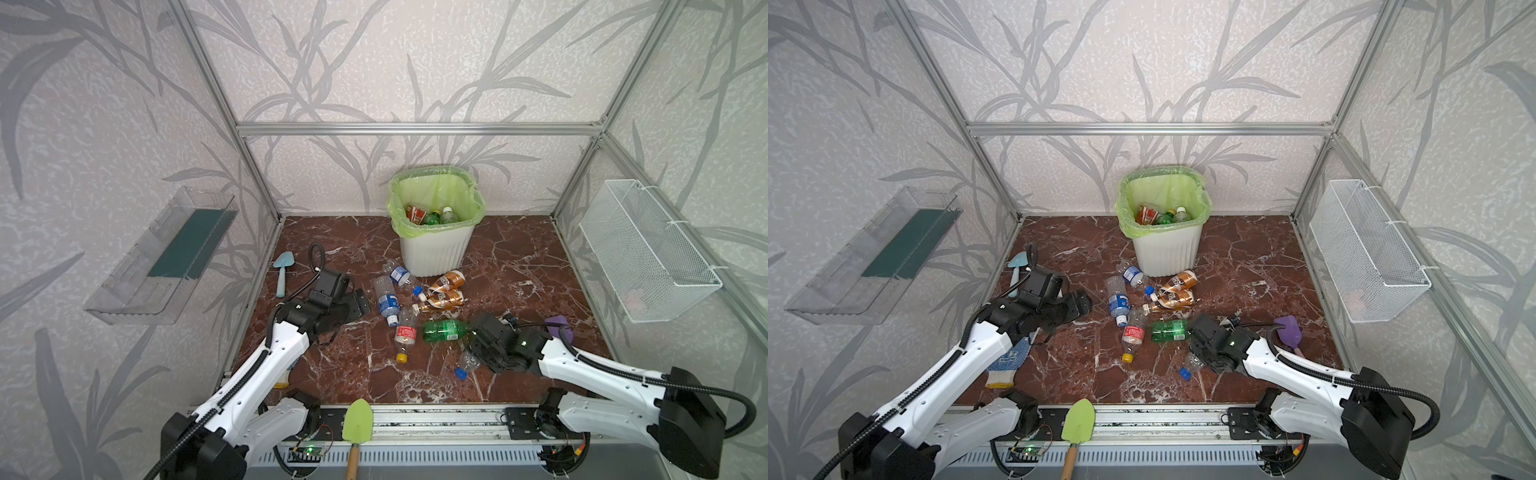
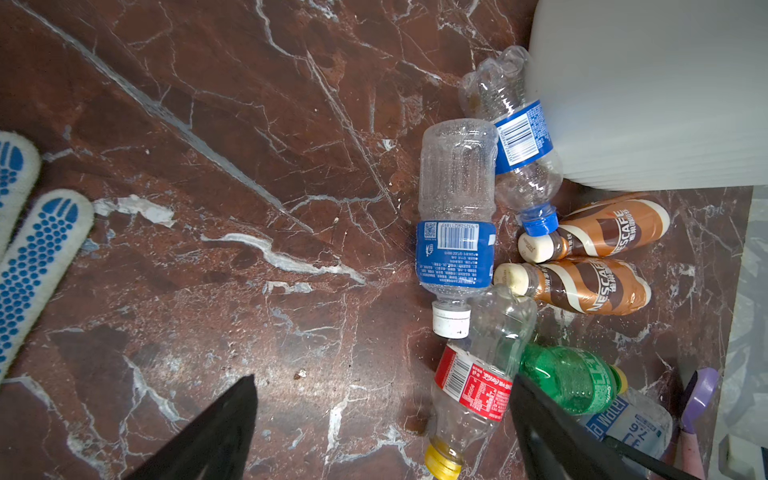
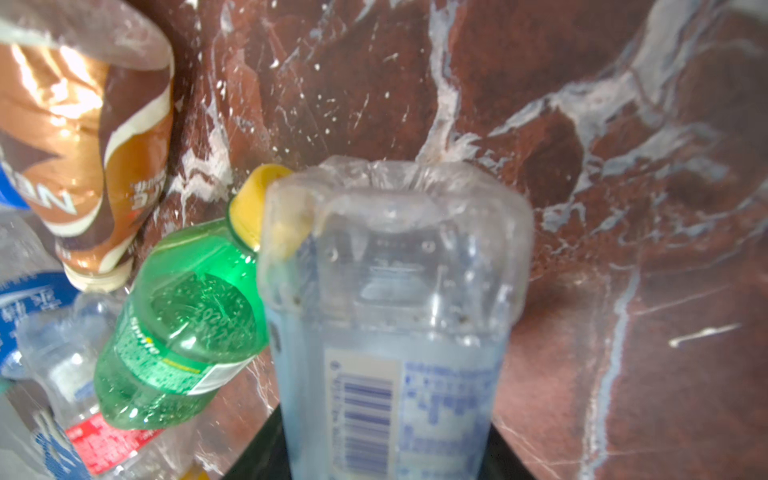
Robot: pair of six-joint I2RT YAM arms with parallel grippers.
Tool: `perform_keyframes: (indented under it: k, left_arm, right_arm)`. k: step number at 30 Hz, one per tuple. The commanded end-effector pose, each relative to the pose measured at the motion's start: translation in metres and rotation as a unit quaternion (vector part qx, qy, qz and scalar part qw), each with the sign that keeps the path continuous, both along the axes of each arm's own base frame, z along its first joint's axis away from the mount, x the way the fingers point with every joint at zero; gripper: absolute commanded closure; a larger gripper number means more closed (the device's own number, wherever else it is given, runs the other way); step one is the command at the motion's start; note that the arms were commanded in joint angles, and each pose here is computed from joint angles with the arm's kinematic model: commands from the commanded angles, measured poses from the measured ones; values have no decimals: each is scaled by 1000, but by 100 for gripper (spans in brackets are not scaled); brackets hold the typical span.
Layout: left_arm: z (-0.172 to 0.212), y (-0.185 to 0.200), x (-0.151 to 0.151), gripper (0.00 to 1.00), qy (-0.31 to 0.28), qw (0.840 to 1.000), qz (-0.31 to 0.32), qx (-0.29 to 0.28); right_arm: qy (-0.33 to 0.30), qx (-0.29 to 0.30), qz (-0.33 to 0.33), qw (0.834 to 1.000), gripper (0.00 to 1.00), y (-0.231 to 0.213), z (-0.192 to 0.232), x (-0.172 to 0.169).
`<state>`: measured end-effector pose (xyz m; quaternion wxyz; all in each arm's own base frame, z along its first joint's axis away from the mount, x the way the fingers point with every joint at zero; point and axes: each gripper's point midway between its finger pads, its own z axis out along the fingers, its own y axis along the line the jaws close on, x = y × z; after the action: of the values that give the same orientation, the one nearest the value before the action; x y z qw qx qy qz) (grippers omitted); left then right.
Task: Throw the plastic bottles in the bin
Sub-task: 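Carry the clear bottle over the bin with the right gripper and release it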
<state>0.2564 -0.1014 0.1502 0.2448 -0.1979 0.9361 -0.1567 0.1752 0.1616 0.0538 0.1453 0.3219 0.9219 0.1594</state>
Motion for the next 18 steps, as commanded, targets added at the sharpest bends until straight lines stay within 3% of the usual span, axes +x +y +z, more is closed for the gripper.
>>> perform_keyframes:
  k: [1,18]
  left_arm:
    - [11,-2,9,7,-10,1000,18,-15]
    - [6,-3,12,7,2,999,27,-17]
  right_arm:
    - [-7,-27,44,999,51,-8,7,-5]
    - [-65,-60,144,986,50,-9,45,1]
